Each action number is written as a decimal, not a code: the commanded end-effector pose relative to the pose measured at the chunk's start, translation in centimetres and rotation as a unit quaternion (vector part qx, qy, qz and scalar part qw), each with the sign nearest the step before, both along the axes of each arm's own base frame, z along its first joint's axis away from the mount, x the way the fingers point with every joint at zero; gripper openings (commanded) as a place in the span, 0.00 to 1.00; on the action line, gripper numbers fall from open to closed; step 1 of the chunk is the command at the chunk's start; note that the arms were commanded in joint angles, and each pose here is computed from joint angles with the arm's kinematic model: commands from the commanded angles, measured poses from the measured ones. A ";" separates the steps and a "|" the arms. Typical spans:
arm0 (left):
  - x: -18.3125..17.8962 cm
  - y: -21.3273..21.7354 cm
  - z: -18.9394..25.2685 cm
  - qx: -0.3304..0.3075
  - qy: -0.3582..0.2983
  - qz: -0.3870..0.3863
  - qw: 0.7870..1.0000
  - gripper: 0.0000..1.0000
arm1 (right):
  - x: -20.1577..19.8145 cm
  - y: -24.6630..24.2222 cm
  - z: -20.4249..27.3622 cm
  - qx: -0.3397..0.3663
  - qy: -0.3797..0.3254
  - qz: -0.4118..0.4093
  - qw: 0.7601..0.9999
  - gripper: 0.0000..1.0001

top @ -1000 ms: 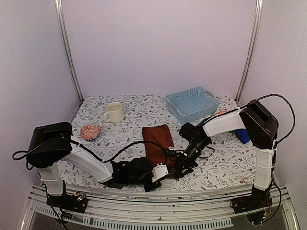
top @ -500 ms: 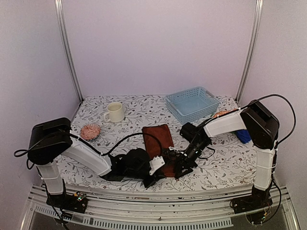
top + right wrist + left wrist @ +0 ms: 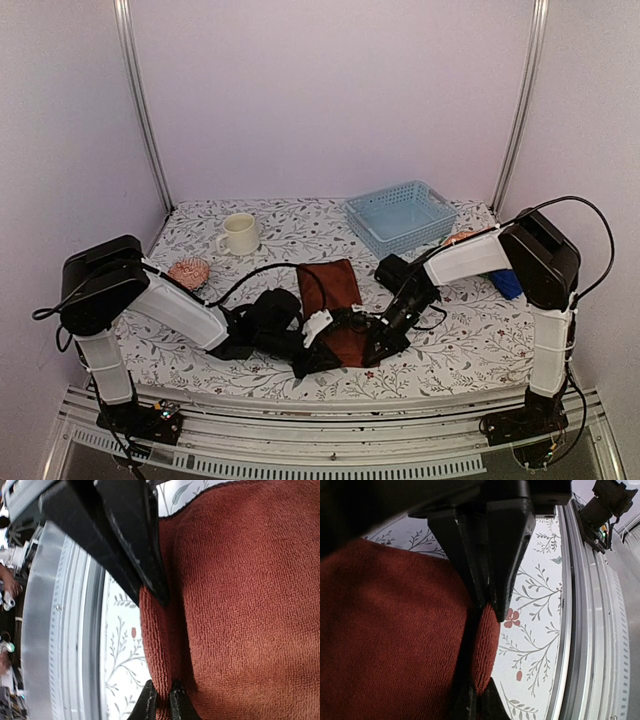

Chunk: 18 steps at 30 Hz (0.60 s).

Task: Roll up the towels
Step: Roll the towel at the center of the board.

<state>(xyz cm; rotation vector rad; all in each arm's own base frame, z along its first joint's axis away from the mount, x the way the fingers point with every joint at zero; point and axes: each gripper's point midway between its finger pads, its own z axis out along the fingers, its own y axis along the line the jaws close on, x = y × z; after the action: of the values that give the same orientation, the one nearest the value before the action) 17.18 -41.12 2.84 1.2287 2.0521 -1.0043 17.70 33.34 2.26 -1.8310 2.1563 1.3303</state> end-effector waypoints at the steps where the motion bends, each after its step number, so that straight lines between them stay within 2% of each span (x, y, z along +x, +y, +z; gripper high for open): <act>1: -0.1 0.3 0.9 -0.023 0.069 -0.014 0.997 0.00 | 0.4 -0.6 -0.7 -0.014 0.050 -0.015 0.999 0.08; 10: -0.6 1.1 0.1 -0.044 0.214 -0.048 0.975 0.00 | 0.3 -0.9 -1.5 -0.037 0.148 -0.021 0.988 0.06; 18: -0.2 1.2 -2.2 -0.025 0.293 -0.032 0.955 0.00 | 1.5 -1.0 -2.6 -0.091 0.162 -0.054 0.981 0.10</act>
<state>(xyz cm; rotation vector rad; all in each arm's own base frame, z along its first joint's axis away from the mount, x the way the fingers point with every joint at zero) 17.52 -40.35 1.82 1.1117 2.2760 -1.5024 18.72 33.47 1.46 -1.6482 2.4124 1.6345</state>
